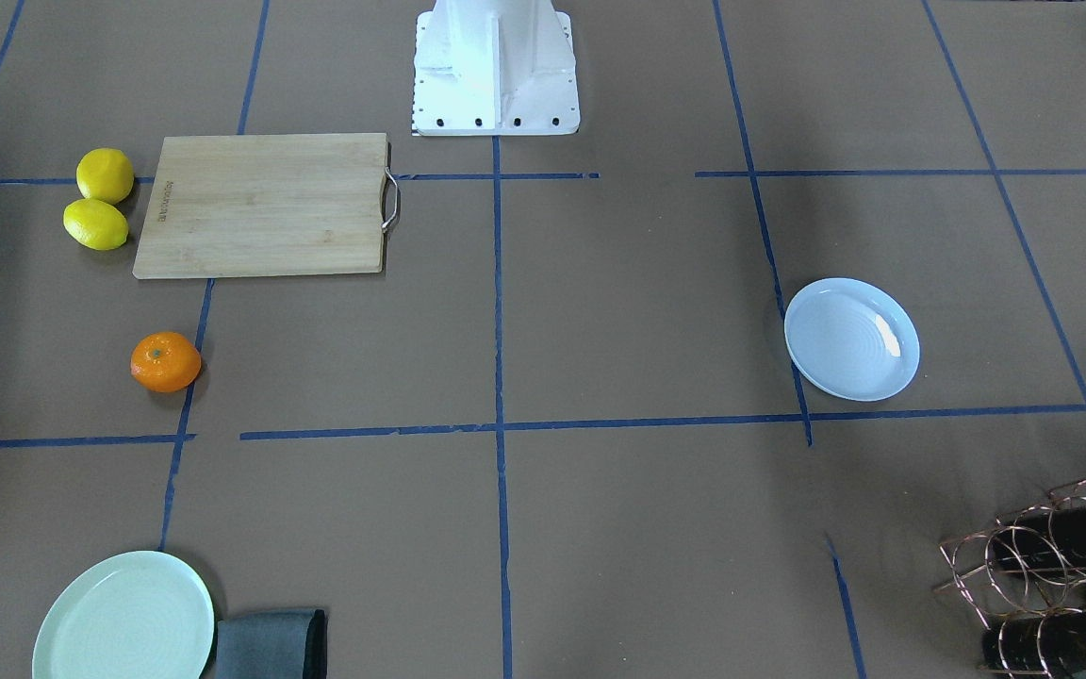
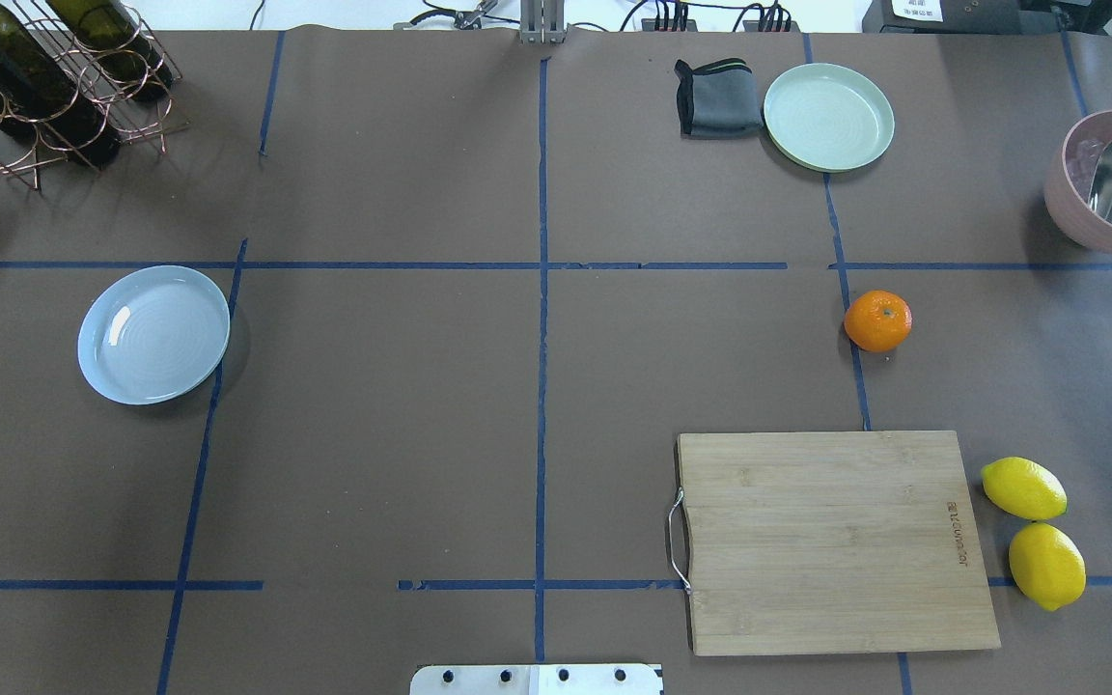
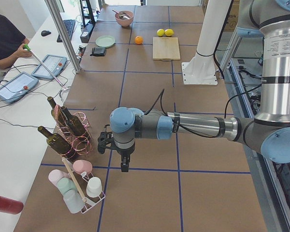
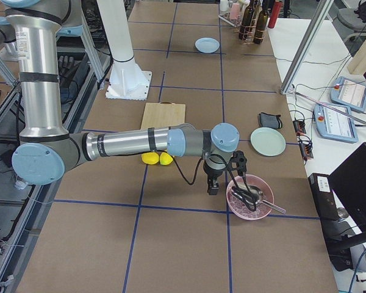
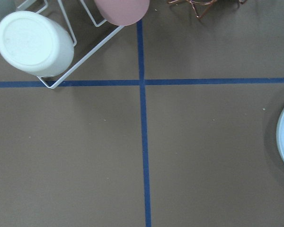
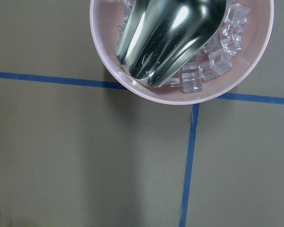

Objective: Pick orange to plate

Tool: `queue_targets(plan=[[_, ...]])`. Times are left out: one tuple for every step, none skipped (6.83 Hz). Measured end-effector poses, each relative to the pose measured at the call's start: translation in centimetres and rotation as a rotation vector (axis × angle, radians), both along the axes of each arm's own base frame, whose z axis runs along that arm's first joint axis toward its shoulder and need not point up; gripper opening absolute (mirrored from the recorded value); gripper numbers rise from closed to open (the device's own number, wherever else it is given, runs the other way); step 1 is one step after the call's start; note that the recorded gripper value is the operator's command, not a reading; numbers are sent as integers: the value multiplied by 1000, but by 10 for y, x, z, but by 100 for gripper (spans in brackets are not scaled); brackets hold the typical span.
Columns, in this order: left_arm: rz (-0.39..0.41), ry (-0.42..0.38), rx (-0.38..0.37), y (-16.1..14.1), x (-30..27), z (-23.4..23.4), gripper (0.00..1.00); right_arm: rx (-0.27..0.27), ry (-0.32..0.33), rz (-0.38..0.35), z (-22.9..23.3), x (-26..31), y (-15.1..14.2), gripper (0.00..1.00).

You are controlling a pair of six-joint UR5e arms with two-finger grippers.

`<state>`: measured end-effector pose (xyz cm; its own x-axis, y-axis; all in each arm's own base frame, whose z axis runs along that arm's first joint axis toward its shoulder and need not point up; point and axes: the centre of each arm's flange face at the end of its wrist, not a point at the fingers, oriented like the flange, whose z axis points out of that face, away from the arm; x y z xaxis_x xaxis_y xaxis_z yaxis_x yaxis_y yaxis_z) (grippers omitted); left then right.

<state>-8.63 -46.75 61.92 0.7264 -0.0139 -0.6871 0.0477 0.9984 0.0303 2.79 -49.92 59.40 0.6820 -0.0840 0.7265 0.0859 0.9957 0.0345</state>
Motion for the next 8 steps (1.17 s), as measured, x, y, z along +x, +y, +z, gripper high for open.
queue_targets(plan=[[2, 17, 6, -1, 1, -3, 100, 0, 0, 0, 0, 0, 0, 100], [10, 52, 31, -2, 4, -13, 100, 0, 0, 0, 0, 0, 0, 100], [16, 66, 56, -3, 6, -25, 100, -2, -1, 0, 1, 0, 1, 100], [19, 67, 66, -4, 7, -30, 100, -3, -1, 0, 1, 0, 1, 100], [23, 69, 85, -4, 7, -32, 100, -5, 0, 0, 3, 0, 1, 100], [46, 99, 137, -7, 19, -39, 100, -8, 0, 1, 4, 0, 1, 100], [127, 161, 207, -14, 61, -49, 100, -10, 0, 1, 5, 0, 1, 100], [215, 207, 220, -19, 120, -55, 100, -12, -1, 1, 5, 0, 1, 100]])
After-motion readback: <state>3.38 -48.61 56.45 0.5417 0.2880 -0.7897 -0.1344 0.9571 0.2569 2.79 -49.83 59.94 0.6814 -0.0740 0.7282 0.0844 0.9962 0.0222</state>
